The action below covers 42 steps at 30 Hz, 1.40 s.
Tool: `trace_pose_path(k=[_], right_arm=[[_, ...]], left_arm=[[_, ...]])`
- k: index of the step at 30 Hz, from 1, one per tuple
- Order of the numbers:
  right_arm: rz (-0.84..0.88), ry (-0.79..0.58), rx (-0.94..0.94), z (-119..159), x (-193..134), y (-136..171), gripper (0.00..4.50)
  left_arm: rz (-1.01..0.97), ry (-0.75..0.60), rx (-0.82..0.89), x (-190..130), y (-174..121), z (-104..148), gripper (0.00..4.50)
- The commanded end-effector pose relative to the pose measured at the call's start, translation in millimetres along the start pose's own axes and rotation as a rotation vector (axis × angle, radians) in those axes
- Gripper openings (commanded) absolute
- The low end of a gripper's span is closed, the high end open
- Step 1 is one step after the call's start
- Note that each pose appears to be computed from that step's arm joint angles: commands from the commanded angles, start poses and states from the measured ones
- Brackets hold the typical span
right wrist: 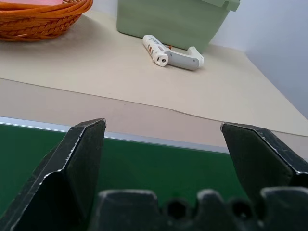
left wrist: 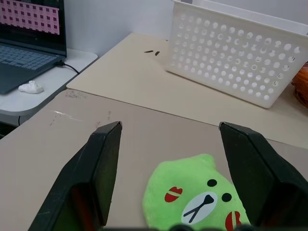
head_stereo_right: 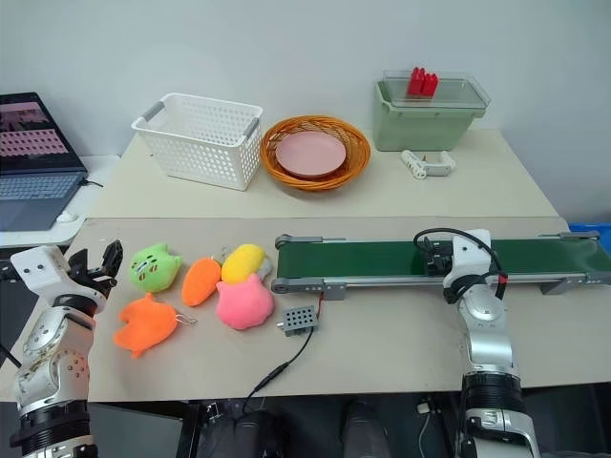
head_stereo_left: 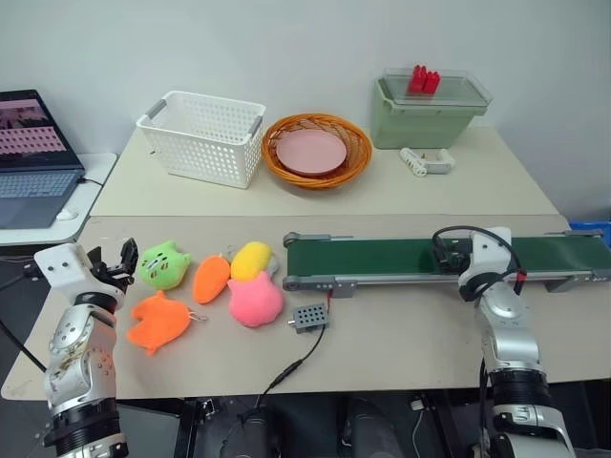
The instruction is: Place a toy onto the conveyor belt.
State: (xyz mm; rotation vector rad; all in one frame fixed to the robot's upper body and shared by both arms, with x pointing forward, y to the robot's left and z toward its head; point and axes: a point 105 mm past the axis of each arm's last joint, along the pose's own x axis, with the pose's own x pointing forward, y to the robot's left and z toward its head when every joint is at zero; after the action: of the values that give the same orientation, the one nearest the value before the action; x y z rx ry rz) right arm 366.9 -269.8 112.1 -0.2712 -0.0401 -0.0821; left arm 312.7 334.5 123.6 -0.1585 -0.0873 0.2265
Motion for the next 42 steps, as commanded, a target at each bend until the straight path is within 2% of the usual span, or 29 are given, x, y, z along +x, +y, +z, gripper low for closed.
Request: trace_pose_path(k=[1,6,8,12,15,18,23,29,36,39,42], right_arm=[[-0.041,-0.069,-0.015,17.9,1.6,-12.9,4.50],[-0.029,-0.068,-0.011,19.3,3.8,-9.6,4.50],[0.043,-0.097,-0.008,30.5,7.6,2.5,4.50],[0.360,-0.212,0.024,70.2,2.1,50.4,4.50],[0.853,-0.313,0.030,110.3,-44.1,109.0,4.50],[1.236,-0.299,-0.044,116.7,-92.8,138.0,4.50],[1.529,-0.258,-0.145,115.7,-127.6,155.4,4.50],[1.606,-0.256,-0.165,115.2,-134.5,164.1,4.50],[1.600,-0.232,-0.169,106.1,-128.4,169.7,4.50],[1.600,-0.222,-0.167,102.4,-126.7,171.5,4.50],[1.606,-0.211,-0.158,100.2,-125.9,173.6,4.50]], left_arm=[[0.010,-0.038,0.039,2.7,2.4,13.0,3.43],[0.025,-0.034,0.044,6.3,4.9,12.0,3.43],[0.024,-0.036,0.040,6.4,4.7,12.2,3.43],[0.021,-0.038,0.033,6.2,4.5,13.1,3.43],[0.025,-0.037,0.029,5.9,5.8,12.9,3.43],[0.027,-0.033,0.024,6.6,5.7,11.3,3.43],[0.016,-0.029,0.017,6.9,2.9,11.1,3.43],[-0.020,-0.041,-0.036,-8.6,8.9,24.1,3.43],[-0.125,-0.020,-0.557,-64.4,27.6,33.5,3.43],[-0.252,-0.029,-0.731,-105.9,25.4,42.3,3.43],[-0.281,0.002,-0.891,-147.3,26.2,30.8,3.43]])
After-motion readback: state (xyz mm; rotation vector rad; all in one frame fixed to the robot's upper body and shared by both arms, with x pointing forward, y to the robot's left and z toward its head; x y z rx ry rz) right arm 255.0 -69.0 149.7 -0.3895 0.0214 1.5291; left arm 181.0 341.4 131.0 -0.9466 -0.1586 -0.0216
